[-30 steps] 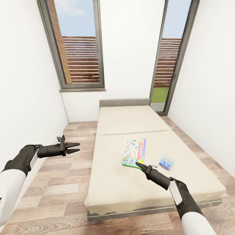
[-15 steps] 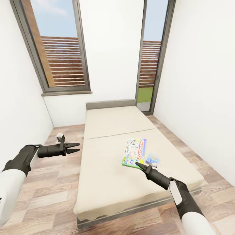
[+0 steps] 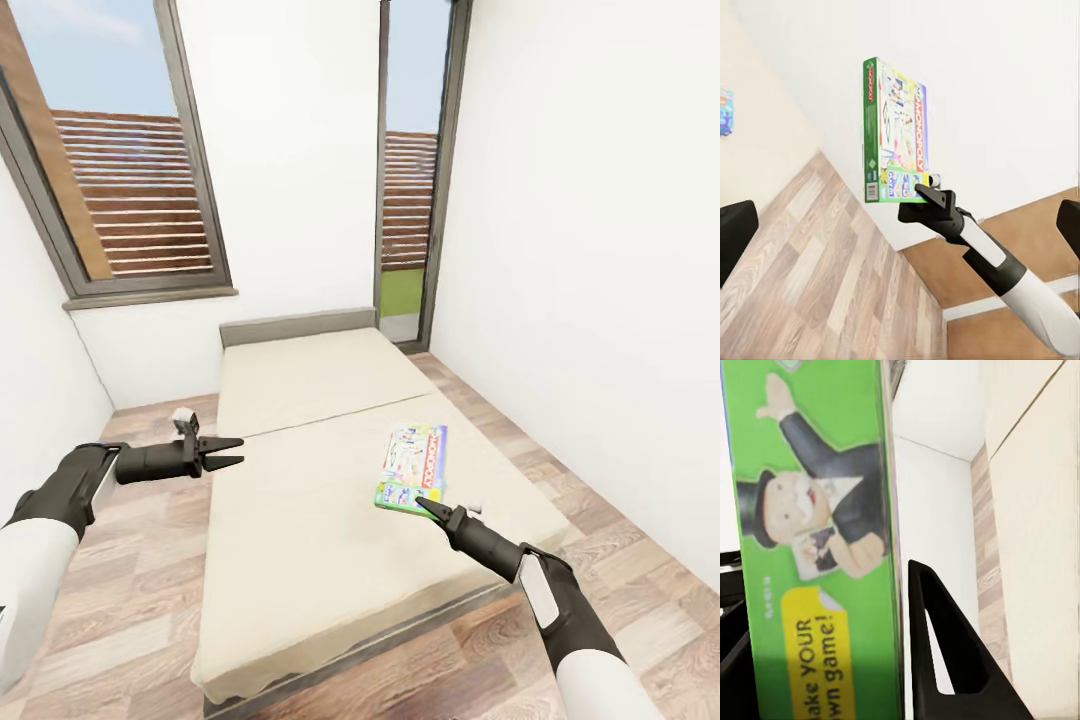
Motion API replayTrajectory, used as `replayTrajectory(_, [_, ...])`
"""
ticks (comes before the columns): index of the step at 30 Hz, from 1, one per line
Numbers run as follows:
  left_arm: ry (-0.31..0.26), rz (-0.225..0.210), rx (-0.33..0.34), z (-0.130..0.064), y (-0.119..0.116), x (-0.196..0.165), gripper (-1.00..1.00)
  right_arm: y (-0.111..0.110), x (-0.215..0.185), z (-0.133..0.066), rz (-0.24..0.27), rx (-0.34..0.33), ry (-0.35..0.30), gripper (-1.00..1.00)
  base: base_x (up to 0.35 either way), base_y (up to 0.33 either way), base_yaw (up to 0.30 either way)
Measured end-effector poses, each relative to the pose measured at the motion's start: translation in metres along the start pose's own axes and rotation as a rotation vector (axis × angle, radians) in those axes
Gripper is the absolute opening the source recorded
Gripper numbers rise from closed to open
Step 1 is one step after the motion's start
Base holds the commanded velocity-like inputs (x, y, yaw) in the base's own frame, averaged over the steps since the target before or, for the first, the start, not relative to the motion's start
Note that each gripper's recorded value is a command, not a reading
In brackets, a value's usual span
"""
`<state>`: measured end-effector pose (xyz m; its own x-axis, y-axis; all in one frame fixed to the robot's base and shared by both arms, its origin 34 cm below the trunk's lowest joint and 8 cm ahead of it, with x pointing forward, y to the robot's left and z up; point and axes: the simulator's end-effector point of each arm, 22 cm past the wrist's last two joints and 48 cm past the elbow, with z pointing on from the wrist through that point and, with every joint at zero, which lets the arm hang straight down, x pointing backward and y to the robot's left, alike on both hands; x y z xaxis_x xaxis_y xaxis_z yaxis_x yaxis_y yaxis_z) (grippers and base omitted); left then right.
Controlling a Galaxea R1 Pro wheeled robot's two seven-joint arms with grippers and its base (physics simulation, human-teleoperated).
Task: Put all the toys in the child's room - the three board games (two on the bed and one on the table), the two jigsaw puzzles on the table, and the tennis ball on the table - inside the toy box on the table in the child's room.
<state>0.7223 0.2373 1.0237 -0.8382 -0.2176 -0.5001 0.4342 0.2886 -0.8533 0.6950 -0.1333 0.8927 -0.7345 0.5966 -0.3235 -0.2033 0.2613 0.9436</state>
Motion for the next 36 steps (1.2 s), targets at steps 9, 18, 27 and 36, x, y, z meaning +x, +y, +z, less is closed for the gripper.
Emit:
replayTrajectory(9, [-0.002,0.006,0.001,-0.003,-0.014,-0.006,1.0,0.015,-0.005,-0.002,-0.005,-0.004,-0.003,-1.0,0.0,0.0,-0.272])
replayTrajectory(18, [-0.003,0.013,0.002,-0.006,-0.029,-0.012,1.0,0.031,-0.011,-0.004,-0.008,-0.012,-0.012,-1.0,0.0,0.0,-0.271])
replayTrajectory(27, [-0.005,0.02,0.005,-0.009,-0.043,-0.017,1.0,0.046,-0.018,-0.007,-0.03,-0.02,-0.031,-1.0,0.0,0.0,-0.264])
replayTrajectory(36, [-0.007,0.027,0.006,-0.012,-0.057,-0.022,1.0,0.065,-0.023,-0.009,-0.043,-0.045,-0.039,-1.0,0.0,0.0,-0.259])
